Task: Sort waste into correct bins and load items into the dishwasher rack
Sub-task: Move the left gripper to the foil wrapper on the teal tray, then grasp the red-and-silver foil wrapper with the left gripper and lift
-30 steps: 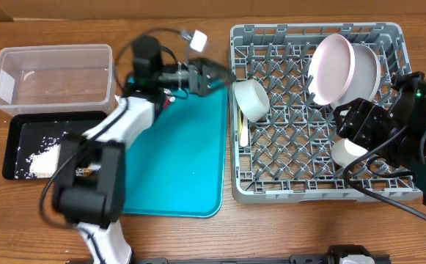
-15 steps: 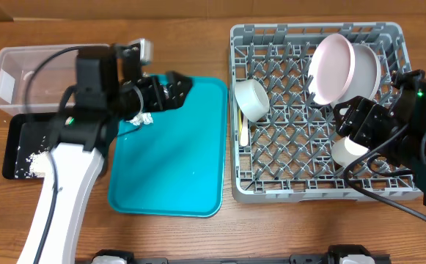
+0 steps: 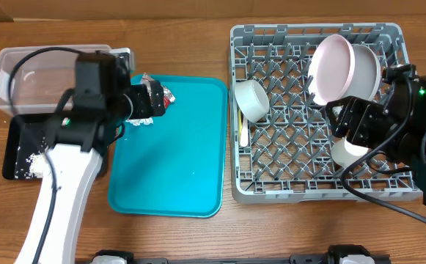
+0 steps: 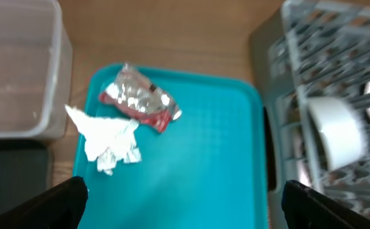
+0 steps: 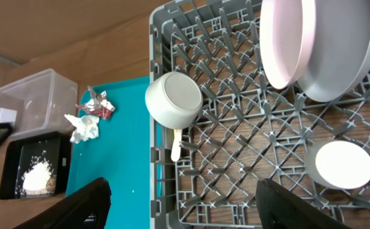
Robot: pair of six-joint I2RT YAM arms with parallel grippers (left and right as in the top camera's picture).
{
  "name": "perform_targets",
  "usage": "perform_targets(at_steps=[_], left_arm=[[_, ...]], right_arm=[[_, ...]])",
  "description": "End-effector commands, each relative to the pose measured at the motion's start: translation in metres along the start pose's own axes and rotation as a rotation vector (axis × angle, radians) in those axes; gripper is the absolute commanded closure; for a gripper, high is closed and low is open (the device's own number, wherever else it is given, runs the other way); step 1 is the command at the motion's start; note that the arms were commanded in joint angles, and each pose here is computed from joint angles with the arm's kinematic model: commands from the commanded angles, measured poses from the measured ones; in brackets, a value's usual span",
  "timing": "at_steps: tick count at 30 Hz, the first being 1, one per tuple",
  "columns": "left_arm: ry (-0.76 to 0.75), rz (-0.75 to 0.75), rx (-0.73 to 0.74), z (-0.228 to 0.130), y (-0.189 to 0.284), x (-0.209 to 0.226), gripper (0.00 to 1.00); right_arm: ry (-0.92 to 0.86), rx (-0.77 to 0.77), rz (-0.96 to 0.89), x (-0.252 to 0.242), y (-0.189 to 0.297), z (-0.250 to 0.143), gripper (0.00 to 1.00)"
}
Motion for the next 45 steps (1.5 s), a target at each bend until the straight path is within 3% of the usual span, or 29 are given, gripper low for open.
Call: perform_targets(at_steps=[1, 12, 15, 17, 24, 30, 35, 36, 41, 43, 45], left_arm=[[-0.029, 0.038, 0.103, -0.008, -0.043, 0.005, 0.01], [-0.077, 0.069, 0.13, -0.013, -0.157, 0.011, 0.04], [-0.151, 0.066, 0.14, -0.018, -0.175, 0.012, 0.04], [-0.156, 0.066, 0.14, -0.019, -0.185, 0.013, 0.0], [-0.164, 0.113, 0.093, -0.017, -0.211, 0.019, 0.0], [-0.17, 0.117, 0.168, -0.04, -0.231, 0.021, 0.05], [-0.181, 0.109, 0.178, -0.044, -0.234, 0.015, 0.29], [-0.181, 0.108, 0.186, -0.045, -0.233, 0.014, 0.45], [-0.172, 0.077, 0.203, -0.044, -0.221, 0.008, 0.83], [-0.164, 0.077, 0.199, -0.04, -0.212, 0.007, 0.94], [-0.161, 0.077, 0.194, -0.036, -0.202, 0.006, 0.96]], right_arm=[[0.037, -0.009, 0.028, 0.006, 0.005, 0.001, 0.22], [0.031, 0.008, 0.021, 0.005, 0.005, -0.002, 0.19], [0.027, 0.021, 0.016, 0.004, 0.003, -0.003, 0.19], [0.024, 0.032, 0.012, 0.003, 0.001, -0.004, 0.19], [0.029, 0.083, -0.005, -0.001, -0.005, -0.009, 0.19], [0.056, 0.093, -0.007, -0.002, -0.005, -0.011, 0.19], [0.056, 0.096, -0.008, -0.002, -0.005, -0.012, 0.18], [0.056, 0.095, -0.008, -0.002, -0.005, -0.012, 0.18], [0.056, 0.095, -0.008, -0.002, -0.005, -0.012, 0.18], [0.056, 0.095, -0.008, -0.002, -0.005, -0.012, 0.18], [0.056, 0.095, -0.008, -0.002, -0.005, -0.011, 0.18]])
Point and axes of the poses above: each gripper's point midway between its finger pads, its own y axis back along the fingers, its own x axis along the line the jaws close on, z = x × y, the point moved 4 cm from there along y, back along the fingers, and after that the axes turned 3 degrees about -y, right-handed, at the moved point
